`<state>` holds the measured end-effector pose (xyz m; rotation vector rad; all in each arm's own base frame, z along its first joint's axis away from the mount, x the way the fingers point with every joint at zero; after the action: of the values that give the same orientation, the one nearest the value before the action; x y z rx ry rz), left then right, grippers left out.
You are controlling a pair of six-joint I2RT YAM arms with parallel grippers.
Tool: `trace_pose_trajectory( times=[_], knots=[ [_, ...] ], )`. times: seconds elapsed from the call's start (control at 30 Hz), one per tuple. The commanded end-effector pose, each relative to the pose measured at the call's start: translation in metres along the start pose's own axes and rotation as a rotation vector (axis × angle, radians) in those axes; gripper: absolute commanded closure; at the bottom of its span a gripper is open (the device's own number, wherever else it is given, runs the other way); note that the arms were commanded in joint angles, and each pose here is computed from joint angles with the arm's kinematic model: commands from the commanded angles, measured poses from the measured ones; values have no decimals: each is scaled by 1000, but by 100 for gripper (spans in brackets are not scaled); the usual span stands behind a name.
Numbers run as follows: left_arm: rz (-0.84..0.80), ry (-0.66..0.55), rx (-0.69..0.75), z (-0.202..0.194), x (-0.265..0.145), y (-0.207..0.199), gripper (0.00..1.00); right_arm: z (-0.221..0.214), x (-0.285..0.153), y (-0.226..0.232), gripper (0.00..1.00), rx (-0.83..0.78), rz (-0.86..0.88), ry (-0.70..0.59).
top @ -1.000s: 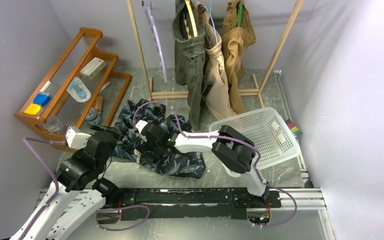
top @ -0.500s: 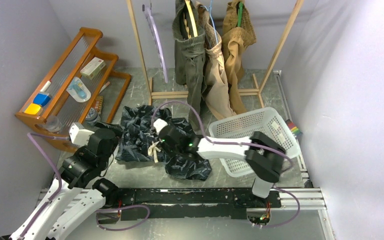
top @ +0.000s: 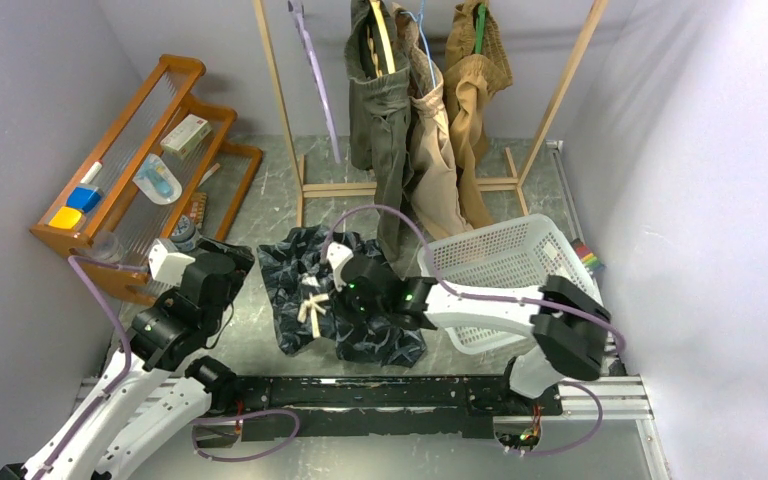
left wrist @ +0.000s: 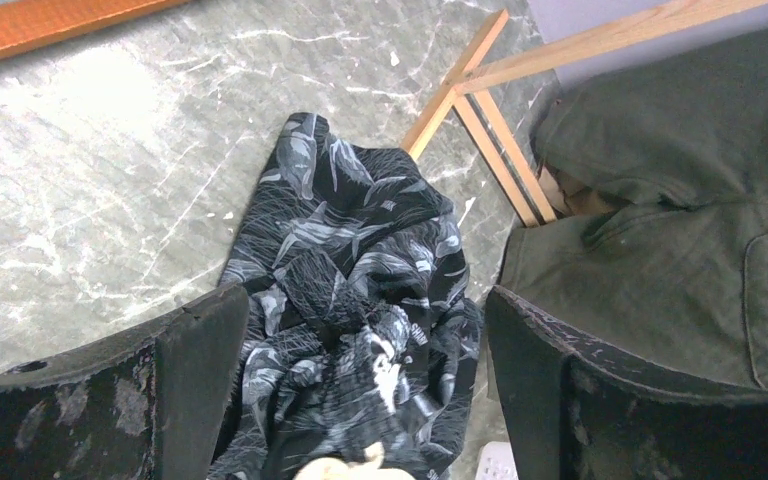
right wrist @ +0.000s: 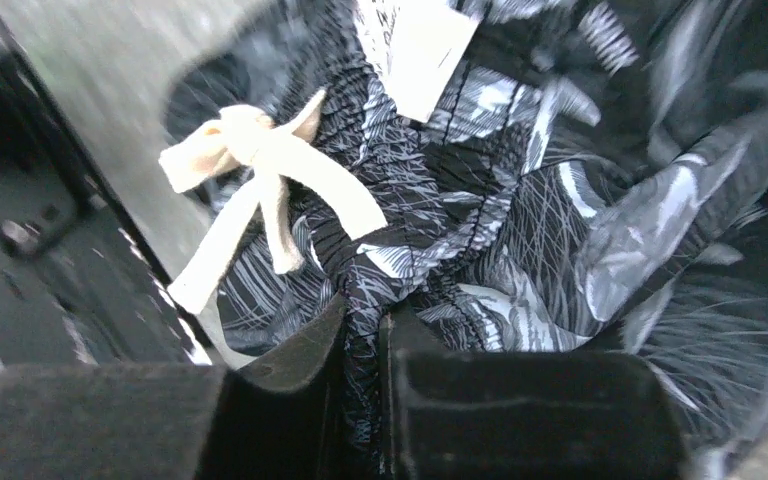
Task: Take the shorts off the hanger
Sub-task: Pick up the shorts at the center of the board.
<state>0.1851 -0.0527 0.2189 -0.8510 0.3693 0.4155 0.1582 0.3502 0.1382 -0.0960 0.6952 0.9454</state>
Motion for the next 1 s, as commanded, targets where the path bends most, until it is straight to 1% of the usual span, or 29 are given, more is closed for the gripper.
trace_pose_trajectory(
  times=[0.0, 0.03, 0.07, 0.13, 0.2, 0.23, 0.27, 0.33, 0.4, 0.47, 0.57, 0.67, 0.77, 0.87, 0.9, 0.93, 0.97],
  knots=[
    [-26, 20, 8, -6, 3, -3, 8, -59, 15, 1, 85, 22, 37, 231],
    [-28, 22, 9, -7, 2, -3, 8, -61, 16, 2, 80, 23, 42, 241],
    [-28, 23, 12, -6, 2, -3, 8, -60, 16, 3, 71, 22, 48, 243],
    [-22, 20, 19, -6, 2, -2, 9, -51, 15, 4, 45, 19, 41, 223],
    [-14, 17, 21, -5, 2, -1, 8, -38, 13, 4, 29, 5, 33, 190],
    [-12, 17, 21, -5, 2, 0, 8, -33, 12, 3, 18, -3, 19, 175],
    [-12, 16, 20, -5, 1, 0, 9, -28, 11, 2, 12, -14, 6, 165],
    [-16, 14, 19, -4, 1, 0, 8, -22, 14, -4, 5, -39, -37, 152],
    [-17, 15, 17, -5, 2, 0, 8, -10, 20, -6, 3, -62, -71, 130],
    [-19, 22, 20, -8, 3, 1, 8, -8, 28, -2, 1, -81, -47, 145],
    [-14, 32, 25, -10, 4, 2, 8, -17, 49, 4, 1, -79, 1, 184],
    [-16, 32, 32, -8, 2, -1, 8, -32, 67, 5, 0, -78, 8, 264],
    [-10, 29, 36, -6, 0, 0, 8, -49, 77, -9, 0, -79, -77, 311],
    [-5, 19, 28, -3, -2, 2, 8, -63, 80, -23, 0, -75, -159, 322],
    [-7, 14, 24, -2, -2, 3, 8, -69, 80, -27, 1, -80, -181, 338],
    [-9, 11, 19, -2, -2, 4, 8, -75, 81, -29, 4, -84, -197, 362],
    [-14, 9, 14, -2, -2, 4, 8, -82, 81, -32, 11, -82, -213, 389]
  ],
)
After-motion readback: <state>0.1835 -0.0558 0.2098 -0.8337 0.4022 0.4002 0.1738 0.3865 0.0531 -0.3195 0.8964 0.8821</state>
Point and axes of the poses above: each gripper's point midway between its finger pads, its own x axis out along the fingers, its own y axis along the line the jaws close on, z = x × y, the point moved 4 cm from there along -x, back along the fingers, and after that the axes turned 5 degrees about x, right-handed, at the moved point
